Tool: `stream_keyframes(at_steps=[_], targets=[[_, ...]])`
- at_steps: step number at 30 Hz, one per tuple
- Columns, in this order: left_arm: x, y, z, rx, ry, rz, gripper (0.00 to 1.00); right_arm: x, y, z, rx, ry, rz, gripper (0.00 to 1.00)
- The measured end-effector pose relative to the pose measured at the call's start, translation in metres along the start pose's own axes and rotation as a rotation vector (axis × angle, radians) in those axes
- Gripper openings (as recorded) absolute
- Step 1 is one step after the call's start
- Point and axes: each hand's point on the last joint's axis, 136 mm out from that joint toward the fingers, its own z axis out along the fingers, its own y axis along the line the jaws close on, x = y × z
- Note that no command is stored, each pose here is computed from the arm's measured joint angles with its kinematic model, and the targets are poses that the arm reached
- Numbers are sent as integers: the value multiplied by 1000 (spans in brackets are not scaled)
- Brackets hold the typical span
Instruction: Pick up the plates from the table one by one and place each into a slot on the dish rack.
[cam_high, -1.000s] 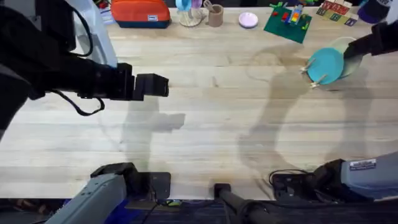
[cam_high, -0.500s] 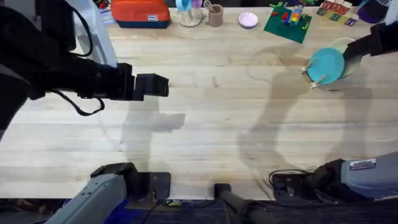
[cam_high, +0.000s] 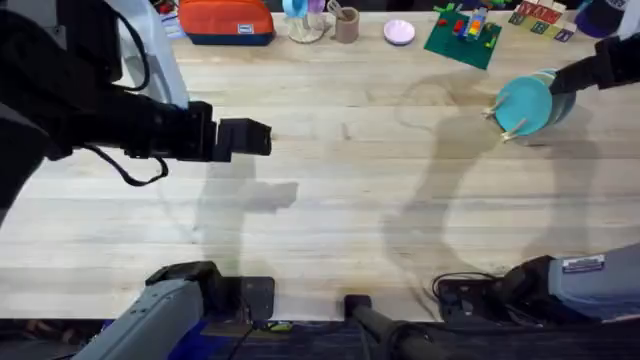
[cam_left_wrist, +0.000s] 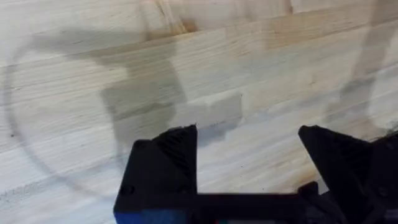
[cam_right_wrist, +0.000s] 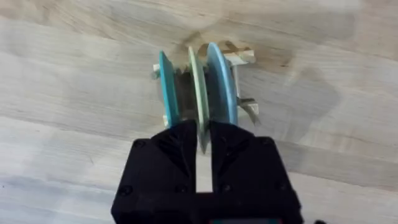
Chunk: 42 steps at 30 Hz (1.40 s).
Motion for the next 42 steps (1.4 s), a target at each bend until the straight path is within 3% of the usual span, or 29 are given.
stream_keyframes(at_steps=[18, 30, 31, 33, 37, 42], targets=[[0, 0, 0, 0, 0, 0, 994, -1, 0, -3, 5, -7, -2, 105], [0, 0, 0, 0, 0, 0, 995, -12, 5, -46, 76, -107, -10, 177], [0, 0, 0, 0, 0, 0, 994, -12, 5, -48, 79, -112, -8, 206], [0, 0, 0, 0, 0, 0, 994, -13, 6, -53, 85, -122, -3, 369], [0, 0, 0, 0, 0, 0, 995, -14, 9, -67, 105, -153, -2, 941], [0, 0, 0, 0, 0, 0, 995, -11, 17, -88, 120, -180, 3, 992]])
